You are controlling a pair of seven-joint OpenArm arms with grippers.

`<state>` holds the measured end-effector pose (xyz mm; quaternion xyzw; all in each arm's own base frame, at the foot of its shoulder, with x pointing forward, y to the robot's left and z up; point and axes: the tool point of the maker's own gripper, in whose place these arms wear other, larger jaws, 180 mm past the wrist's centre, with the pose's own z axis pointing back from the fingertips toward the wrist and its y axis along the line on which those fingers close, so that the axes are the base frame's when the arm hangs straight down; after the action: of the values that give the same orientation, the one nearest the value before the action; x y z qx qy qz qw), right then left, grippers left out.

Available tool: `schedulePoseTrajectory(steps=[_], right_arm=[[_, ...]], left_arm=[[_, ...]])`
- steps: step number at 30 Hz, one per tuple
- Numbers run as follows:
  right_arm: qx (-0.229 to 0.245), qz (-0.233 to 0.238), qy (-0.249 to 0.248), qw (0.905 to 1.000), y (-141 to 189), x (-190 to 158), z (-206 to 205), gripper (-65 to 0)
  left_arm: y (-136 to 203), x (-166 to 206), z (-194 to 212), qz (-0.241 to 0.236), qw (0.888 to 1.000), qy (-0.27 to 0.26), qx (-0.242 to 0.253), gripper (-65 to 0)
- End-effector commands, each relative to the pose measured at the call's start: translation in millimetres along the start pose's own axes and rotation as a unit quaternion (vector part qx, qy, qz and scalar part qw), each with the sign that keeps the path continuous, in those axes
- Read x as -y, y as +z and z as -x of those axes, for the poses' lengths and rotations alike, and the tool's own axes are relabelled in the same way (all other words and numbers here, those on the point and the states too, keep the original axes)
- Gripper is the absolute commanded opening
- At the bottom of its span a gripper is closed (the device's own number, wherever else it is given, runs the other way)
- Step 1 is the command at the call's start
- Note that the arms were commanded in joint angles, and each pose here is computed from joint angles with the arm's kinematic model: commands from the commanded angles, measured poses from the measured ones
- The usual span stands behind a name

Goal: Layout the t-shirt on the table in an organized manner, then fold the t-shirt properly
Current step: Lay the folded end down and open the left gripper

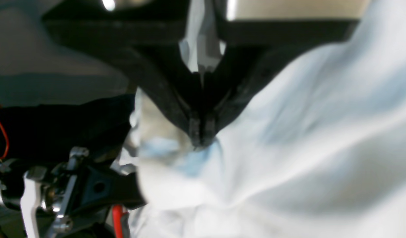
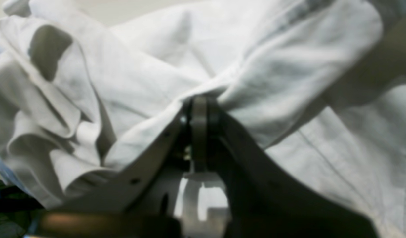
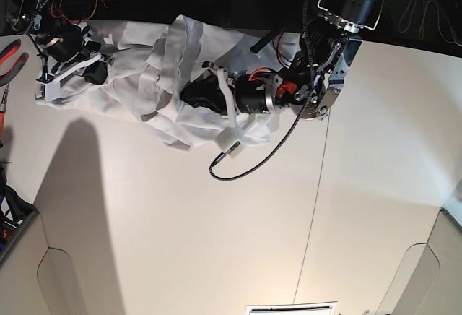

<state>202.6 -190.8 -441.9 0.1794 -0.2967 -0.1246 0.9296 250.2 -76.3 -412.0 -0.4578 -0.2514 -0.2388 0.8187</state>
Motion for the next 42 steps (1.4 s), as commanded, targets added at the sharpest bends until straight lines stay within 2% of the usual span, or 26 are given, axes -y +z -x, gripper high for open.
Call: schedulePoseTrajectory(steps=[1, 6, 9, 16, 19, 21, 24, 25, 27, 29, 30, 33, 35, 38, 42], right_arm=[[0.016, -0.007, 0.006, 0.9998, 3, -2, -10, -65.0], [0.016, -0.007, 0.006, 0.9998, 3, -2, -10, -65.0], [0.016, -0.007, 0.006, 0.9998, 3, -2, -10, -65.0], [0.016, -0.008, 0.005, 0.9998, 3, -2, -10, -65.0], [0.016, -0.008, 0.005, 0.9998, 3, -3, -10, -65.0], [0.018, -0.021, 0.009, 0.9996, 2, -8, -14, -65.0], [0.023, -0.064, 0.017, 0.9976, 6, -27, -20, -65.0], [0.025, -0.074, 0.021, 0.9967, 8, -32, -23, -63.3], [0.039, -0.082, 0.043, 0.9949, 15, -41, -34, -47.8], [0.066, -0.084, 0.067, 0.9921, 24, -48, -50, -39.0], [0.085, -0.082, 0.076, 0.9901, 30, -50, -60, -37.8], [0.131, -0.065, 0.105, 0.9837, 49, -53, -86, -37.8], [0.149, -0.041, 0.124, 0.9802, 60, -48, -97, -37.8], [0.169, -0.001, 0.132, 0.9768, 74, -29, -110, -37.7], [0.171, 0.056, 0.138, 0.9740, 87, 9, -117, -27.9]], left_arm=[[-5, 10, -24, 0.017, 0.999, -0.016, 0.028, -65.0], [-11, 20, -57, 0.032, 0.998, -0.034, 0.053, -65.0], [-13, 23, -64, 0.035, 0.997, -0.037, 0.059, -65.0], [-17, -5, -78, -0.036, 0.989, -0.103, 0.100, -65.0], [-12, -14, -98, -0.049, 0.985, -0.123, 0.111, -65.0], [-4, -15, -122, -0.047, 0.982, -0.122, 0.135, -65.0], [10, -15, -150, -0.033, 0.981, -0.094, 0.166, -65.0], [13, -16, -154, -0.028, 0.982, -0.084, 0.168, -65.0], [19, -19, -159, -0.025, 0.983, -0.071, 0.170, -65.0], [24, -24, -160, -0.032, 0.983, -0.066, 0.170, -65.0], [26, -27, -160, -0.035, 0.983, -0.063, 0.170, -65.0], [32, -34, -157, -0.044, 0.983, -0.063, 0.168, -49.5], [36, -39, -155, -0.051, 0.983, -0.064, 0.165, -44.2], [42, -46, -153, -0.060, 0.983, -0.066, 0.160, -43.9], [45, -49, -151, -0.064, 0.983, -0.067, 0.158, -43.8]])
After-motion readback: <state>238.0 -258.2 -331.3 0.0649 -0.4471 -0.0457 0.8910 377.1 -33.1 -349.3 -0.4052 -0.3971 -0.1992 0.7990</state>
